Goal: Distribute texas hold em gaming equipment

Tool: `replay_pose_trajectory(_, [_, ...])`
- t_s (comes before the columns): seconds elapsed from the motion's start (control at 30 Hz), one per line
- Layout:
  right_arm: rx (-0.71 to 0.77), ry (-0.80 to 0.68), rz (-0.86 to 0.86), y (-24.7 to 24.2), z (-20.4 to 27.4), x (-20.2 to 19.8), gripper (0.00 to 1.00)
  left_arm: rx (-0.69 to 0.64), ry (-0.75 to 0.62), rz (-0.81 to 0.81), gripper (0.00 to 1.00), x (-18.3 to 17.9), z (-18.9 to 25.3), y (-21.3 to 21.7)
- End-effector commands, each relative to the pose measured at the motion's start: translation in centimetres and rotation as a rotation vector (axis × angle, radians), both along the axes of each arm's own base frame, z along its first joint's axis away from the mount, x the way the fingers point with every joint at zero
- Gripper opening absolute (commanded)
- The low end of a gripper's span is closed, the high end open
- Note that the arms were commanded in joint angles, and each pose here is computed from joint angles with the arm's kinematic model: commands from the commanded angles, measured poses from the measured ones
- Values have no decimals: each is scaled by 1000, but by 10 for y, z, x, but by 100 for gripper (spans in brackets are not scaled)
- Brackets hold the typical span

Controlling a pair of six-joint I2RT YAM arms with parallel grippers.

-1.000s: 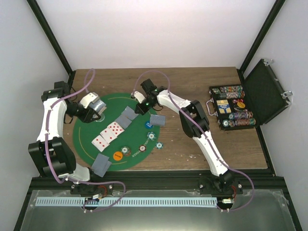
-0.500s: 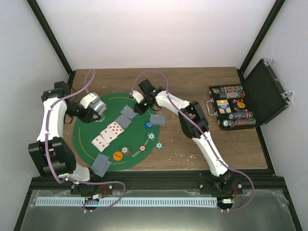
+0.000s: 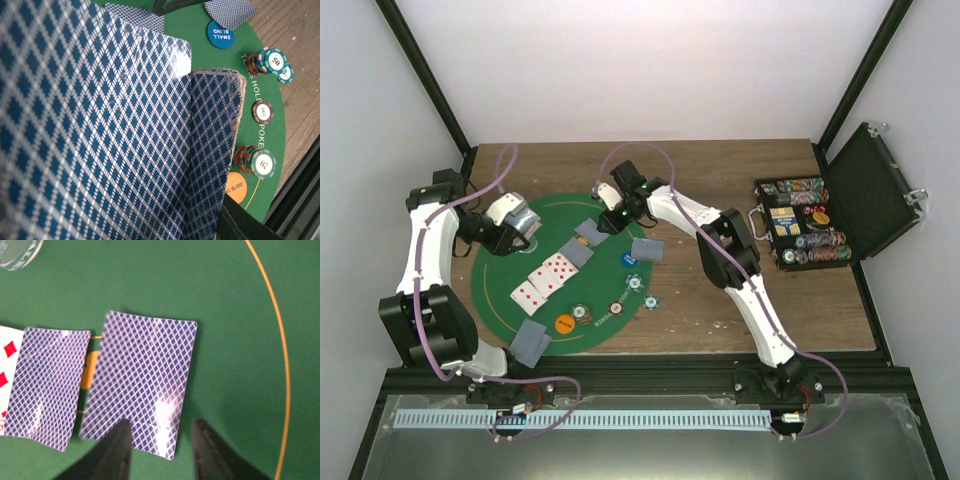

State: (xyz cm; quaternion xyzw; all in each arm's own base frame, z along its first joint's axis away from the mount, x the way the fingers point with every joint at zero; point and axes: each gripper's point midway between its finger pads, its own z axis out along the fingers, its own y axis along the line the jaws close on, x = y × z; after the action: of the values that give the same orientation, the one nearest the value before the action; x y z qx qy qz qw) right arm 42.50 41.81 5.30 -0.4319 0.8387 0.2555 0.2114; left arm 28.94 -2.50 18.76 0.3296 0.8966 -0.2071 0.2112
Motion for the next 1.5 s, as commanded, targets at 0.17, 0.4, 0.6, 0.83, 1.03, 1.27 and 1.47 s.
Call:
replay_pose_trajectory(0.17, [269, -46, -38, 3, 118, 1, 50, -24, -25, -5, 42, 1, 12, -3])
replay_pose_trajectory(0.4, [539, -16, 27, -14, 194, -29, 58, -17, -4, -39, 42, -3, 15, -18])
replay_pose_trajectory(0.6, [696, 97, 142, -15, 245, -60, 64, 3, -18, -189, 42, -19, 26, -60])
replay_pose_trajectory(0.83, [830, 177, 229, -23, 284, -89, 71, 7, -45, -340, 42, -31, 45, -100])
replay_pose_trajectory(1.03, [848, 164, 202, -27, 294, -92, 72, 25, -42, -394, 42, -36, 51, -114])
replay_pose_trajectory(1.27, [870, 216, 201, -25, 293, -93, 72, 8, -81, -430, 42, -39, 62, -123])
replay_pose_trajectory(1.47, [871, 252, 206, -23, 285, -98, 72, 2, -80, -437, 42, -37, 63, -127])
